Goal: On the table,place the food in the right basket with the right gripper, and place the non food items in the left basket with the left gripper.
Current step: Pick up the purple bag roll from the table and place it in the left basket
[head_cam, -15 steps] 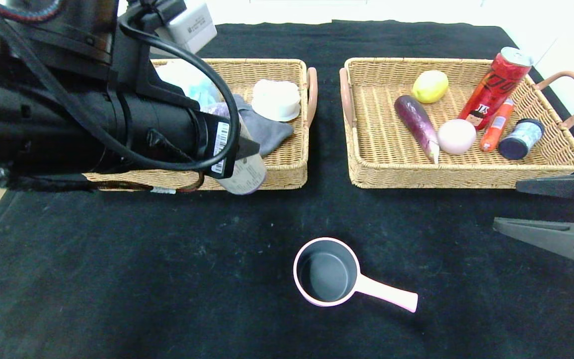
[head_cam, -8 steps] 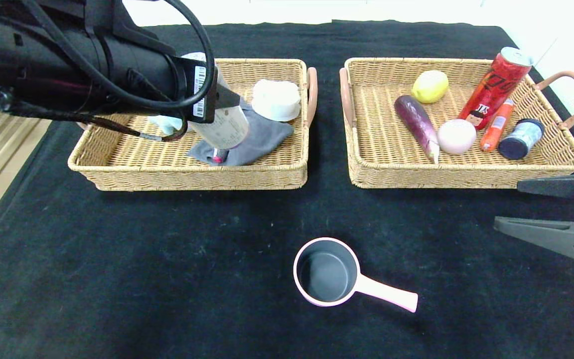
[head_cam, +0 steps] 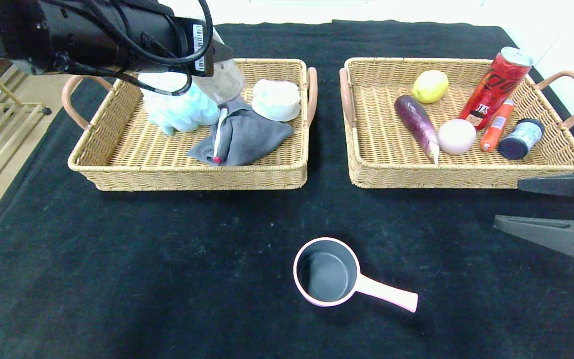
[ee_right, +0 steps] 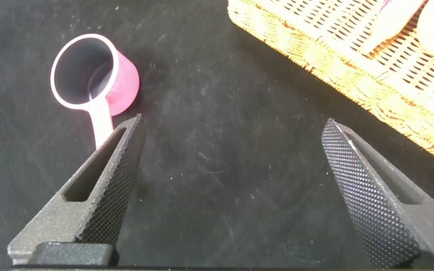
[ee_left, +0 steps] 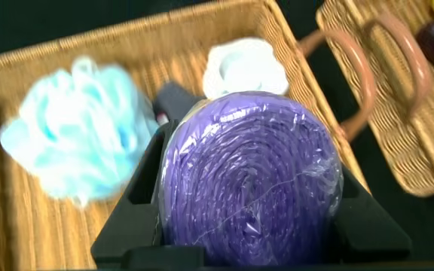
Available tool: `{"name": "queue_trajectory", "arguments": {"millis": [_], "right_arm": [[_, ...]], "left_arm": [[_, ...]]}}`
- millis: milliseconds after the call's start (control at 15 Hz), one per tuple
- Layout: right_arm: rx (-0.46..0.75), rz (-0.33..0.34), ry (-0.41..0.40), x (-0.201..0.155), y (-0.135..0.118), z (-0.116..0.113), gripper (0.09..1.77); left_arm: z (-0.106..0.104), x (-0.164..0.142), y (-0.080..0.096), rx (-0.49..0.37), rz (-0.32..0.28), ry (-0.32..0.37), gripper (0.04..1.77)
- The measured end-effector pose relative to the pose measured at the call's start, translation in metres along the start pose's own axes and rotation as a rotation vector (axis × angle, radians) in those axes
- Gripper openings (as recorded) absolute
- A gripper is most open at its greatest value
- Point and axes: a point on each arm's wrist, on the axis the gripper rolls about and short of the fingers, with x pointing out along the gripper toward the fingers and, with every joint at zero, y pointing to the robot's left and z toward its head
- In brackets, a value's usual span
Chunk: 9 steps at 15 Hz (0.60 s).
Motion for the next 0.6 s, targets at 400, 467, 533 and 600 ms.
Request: {"name": "queue_trajectory", "arguments": {"millis": [400, 467, 533, 600], "right_arm": [[0.004, 0.001, 0.006, 0.002, -0.001, -0.001, 1.71], [0.004, 0.001, 0.006, 0.002, -0.001, -0.001, 1.71], [0.005, 0.001, 0.006, 0.002, -0.001, -0.001, 1.71], [0.004, 0.001, 0.005, 0.002, -0.001, -0.001, 1.71]], "left_arm": [[-0.004, 0.032, 0.008, 0.084, 0.037, -0.091, 0.94], [-0.005, 0.037, 0.011, 0.084, 0.047, -0.105, 0.94], [-0.007, 0.043, 0.015, 0.086, 0.045, -0.115, 0.94], [-0.010, 0.049, 0.019, 0.088, 0.038, -0.121, 0.94]]}}
